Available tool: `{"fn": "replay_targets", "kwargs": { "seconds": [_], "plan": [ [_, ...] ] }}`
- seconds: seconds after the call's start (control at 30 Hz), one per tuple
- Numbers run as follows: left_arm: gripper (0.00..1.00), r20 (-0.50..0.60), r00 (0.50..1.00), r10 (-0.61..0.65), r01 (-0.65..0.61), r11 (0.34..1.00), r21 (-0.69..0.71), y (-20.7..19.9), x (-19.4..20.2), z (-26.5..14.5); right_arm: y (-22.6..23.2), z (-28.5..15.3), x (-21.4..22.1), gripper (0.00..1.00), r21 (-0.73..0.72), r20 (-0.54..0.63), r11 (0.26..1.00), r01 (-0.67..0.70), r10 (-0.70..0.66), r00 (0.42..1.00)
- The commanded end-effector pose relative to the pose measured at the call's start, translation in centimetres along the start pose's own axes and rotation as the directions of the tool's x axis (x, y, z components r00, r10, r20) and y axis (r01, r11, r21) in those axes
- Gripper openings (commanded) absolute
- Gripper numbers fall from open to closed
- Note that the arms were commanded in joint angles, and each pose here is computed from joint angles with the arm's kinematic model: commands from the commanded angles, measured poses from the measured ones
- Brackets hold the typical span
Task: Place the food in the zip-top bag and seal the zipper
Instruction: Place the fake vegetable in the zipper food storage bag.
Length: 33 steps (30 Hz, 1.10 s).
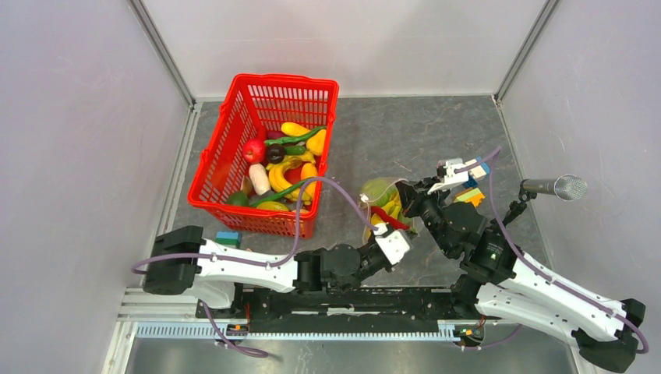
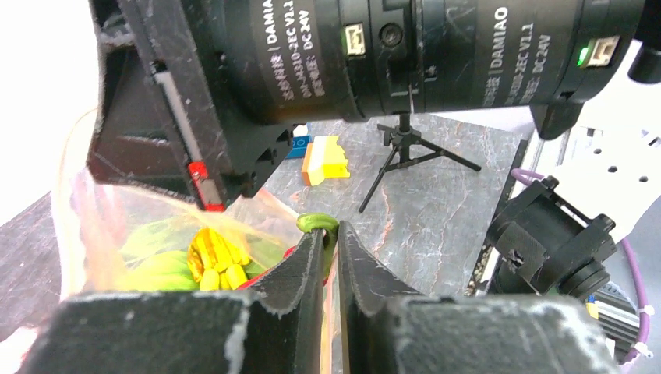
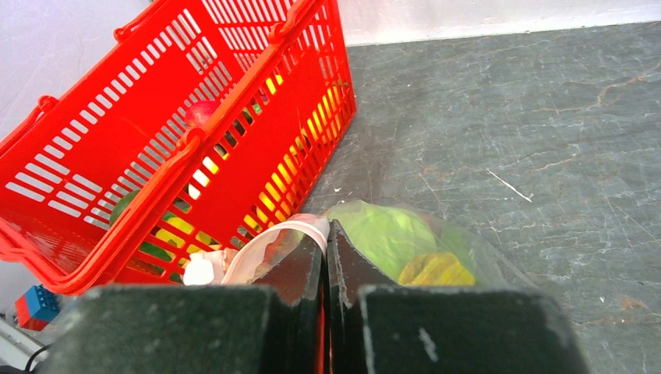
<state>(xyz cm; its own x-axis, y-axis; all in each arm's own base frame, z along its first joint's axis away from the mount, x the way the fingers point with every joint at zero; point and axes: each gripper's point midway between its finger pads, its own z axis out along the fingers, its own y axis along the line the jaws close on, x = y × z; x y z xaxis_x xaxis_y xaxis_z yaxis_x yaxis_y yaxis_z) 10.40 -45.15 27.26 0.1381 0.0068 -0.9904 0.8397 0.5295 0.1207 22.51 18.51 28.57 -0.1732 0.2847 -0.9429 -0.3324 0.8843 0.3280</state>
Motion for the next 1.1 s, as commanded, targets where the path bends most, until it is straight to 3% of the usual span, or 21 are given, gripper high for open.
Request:
{"fn": "replay_targets", "kwargs": {
  "seconds": [0.0,0.23,0.33,0.57,0.8,1.07],
  "plan": [
    [0.14,0.065,0.998,0.017,-0.015,0.999,-0.039,1.4,-2.3,-1.1,0.1,-0.6,-3.6,0.06,0.007,0.096,0.998,-0.068,0.067,0.993],
    [0.04,-0.016,0.968,0.250,-0.250,0.965,-0.076,2.6,-0.6,-0.7,0.7,-0.9,-3.8,0.05,-0.038,0.104,0.997,-0.067,0.071,0.992],
    [0.04,-0.048,0.961,0.272,-0.275,0.957,-0.089,2.9,0.2,-0.4,1.2,-0.9,-3.9,0.04,-0.061,0.103,0.996,-0.060,0.066,0.993],
    [0.03,-0.143,0.961,0.236,-0.247,0.967,-0.064,3.6,2.1,1.2,2.7,-1.1,-4.3,0.02,-0.148,0.115,0.988,-0.051,0.069,0.991],
    [0.03,-0.133,0.990,0.047,-0.063,0.990,-0.123,6.4,3.1,0.6,1.8,-1.7,-4.9,0.01,-0.126,0.141,0.989,-0.078,0.096,0.985],
    [0.02,-0.261,0.963,0.062,-0.089,0.992,-0.092,5.7,5.9,1.4,1.9,-2.1,-5.6,0.00,-0.140,0.155,0.985,-0.097,0.118,0.981]
  ]
}}
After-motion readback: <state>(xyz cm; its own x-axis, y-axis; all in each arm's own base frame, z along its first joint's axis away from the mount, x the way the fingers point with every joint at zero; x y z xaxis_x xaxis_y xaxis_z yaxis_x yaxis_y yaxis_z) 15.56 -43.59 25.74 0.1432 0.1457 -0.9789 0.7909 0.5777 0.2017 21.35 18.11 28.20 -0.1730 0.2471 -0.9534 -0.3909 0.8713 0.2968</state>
